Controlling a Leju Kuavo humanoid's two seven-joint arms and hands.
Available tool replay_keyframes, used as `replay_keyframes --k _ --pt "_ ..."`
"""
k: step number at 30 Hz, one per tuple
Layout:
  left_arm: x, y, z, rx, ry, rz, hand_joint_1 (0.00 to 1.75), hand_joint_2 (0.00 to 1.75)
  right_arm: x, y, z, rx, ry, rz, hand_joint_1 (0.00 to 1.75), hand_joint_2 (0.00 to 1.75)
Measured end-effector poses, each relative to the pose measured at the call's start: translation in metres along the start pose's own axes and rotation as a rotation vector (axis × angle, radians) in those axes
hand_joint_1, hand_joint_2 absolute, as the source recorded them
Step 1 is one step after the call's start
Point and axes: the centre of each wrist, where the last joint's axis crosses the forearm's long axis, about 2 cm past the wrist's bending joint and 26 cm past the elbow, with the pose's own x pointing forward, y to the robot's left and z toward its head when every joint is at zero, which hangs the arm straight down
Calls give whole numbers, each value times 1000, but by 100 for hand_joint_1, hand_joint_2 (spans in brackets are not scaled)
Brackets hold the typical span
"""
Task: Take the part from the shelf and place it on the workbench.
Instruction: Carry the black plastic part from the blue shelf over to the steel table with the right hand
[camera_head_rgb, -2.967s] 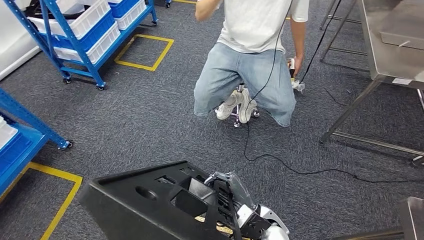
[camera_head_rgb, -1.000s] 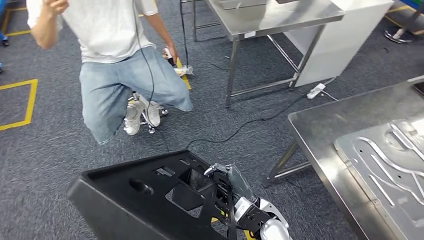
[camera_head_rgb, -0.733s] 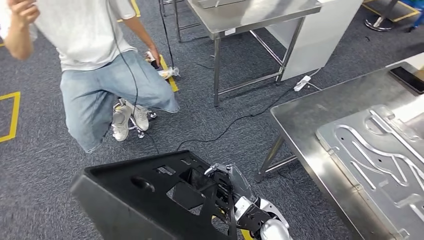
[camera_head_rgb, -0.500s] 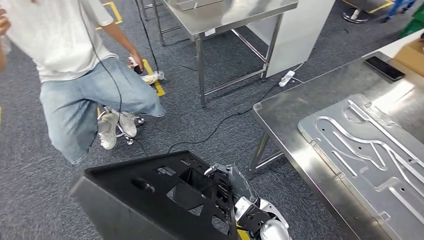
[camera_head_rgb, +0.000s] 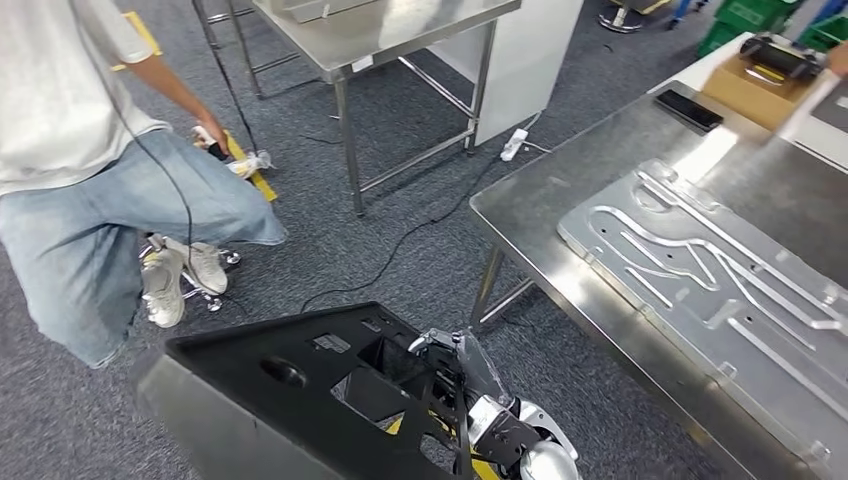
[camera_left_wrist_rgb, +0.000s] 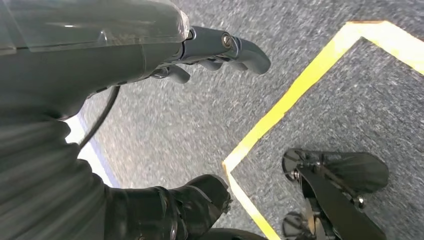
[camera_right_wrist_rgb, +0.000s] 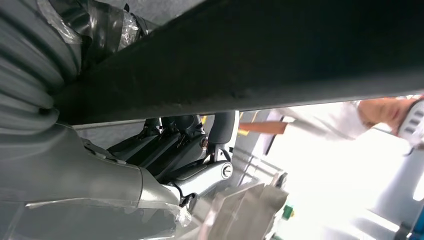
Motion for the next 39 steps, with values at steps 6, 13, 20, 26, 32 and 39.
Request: replay_keyframes --k 6,13,20,26,32,39 --pt "2 -1 0 -5 -4 -1 0 175 0 0 -1 0 -1 2 175 175" --pt "2 -1 0 -7 -5 -1 0 175 1 0 -1 -1 -3 3 175 175" --pt "-2 0 0 -4 4 -2 0 175 1 1 0 -3 3 0 175 175" --pt "0 -1 0 -5 1 -2 0 175 1 1 0 -3 4 0 175 175" --pt "-1 -1 0 -5 3 -2 0 175 0 1 2 -3 9 -1 175 175" --pt "2 -2 0 -9 -1 -2 0 175 0 1 0 -3 5 1 175 175"
